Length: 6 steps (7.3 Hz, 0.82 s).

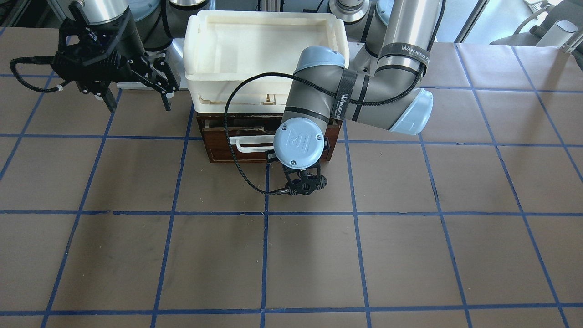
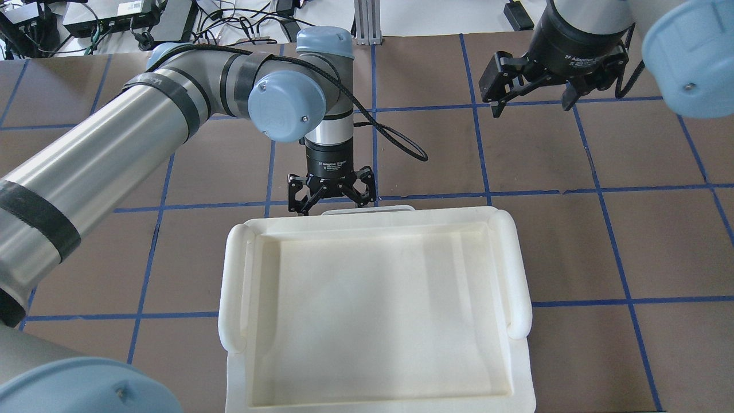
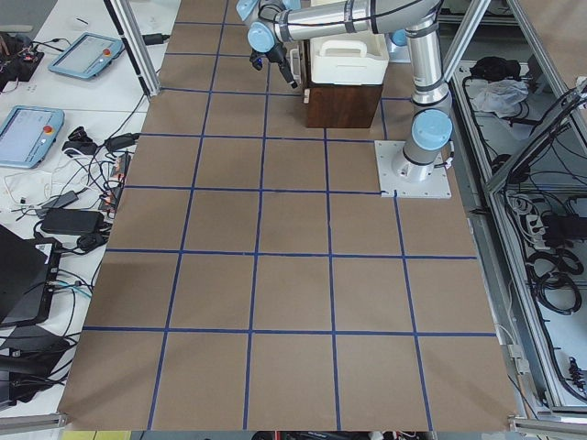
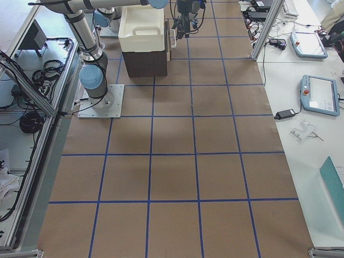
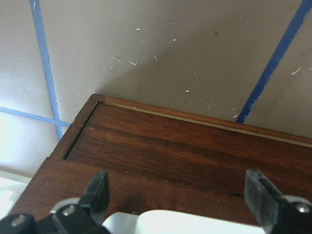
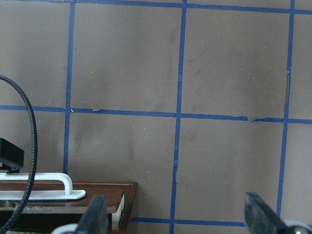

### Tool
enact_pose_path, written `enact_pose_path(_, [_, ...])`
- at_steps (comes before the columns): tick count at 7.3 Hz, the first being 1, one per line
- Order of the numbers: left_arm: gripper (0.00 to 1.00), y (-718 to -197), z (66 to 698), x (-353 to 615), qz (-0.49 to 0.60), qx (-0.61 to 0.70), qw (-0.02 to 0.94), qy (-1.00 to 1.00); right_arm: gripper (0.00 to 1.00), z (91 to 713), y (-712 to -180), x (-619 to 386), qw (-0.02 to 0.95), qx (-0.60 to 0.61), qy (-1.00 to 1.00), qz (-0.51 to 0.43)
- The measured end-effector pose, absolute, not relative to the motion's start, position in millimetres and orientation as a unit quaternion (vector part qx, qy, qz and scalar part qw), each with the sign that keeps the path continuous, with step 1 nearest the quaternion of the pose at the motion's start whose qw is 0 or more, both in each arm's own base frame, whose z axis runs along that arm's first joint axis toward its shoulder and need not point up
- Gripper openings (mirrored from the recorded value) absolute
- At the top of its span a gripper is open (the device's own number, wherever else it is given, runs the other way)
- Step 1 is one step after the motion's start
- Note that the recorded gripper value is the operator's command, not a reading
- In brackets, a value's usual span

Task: Put scissors in drawer and close it
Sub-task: 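Press the drawer fully shut with the left gripper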

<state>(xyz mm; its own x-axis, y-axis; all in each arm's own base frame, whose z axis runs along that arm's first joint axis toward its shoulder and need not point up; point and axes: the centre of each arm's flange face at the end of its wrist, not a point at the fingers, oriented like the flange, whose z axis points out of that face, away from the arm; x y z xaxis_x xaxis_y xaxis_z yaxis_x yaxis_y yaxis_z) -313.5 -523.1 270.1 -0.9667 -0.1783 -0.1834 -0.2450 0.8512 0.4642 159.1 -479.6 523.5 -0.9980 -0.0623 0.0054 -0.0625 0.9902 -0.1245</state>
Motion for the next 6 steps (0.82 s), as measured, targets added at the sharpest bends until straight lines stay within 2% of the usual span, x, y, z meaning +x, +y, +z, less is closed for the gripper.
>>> enact_pose_path(6, [1.0,-514.3,271.2,-316.0,0.266,-0.136,0.069,0.952,1.0,523.6,-479.6,159.2,0.0,0.031,-0.998,0.063])
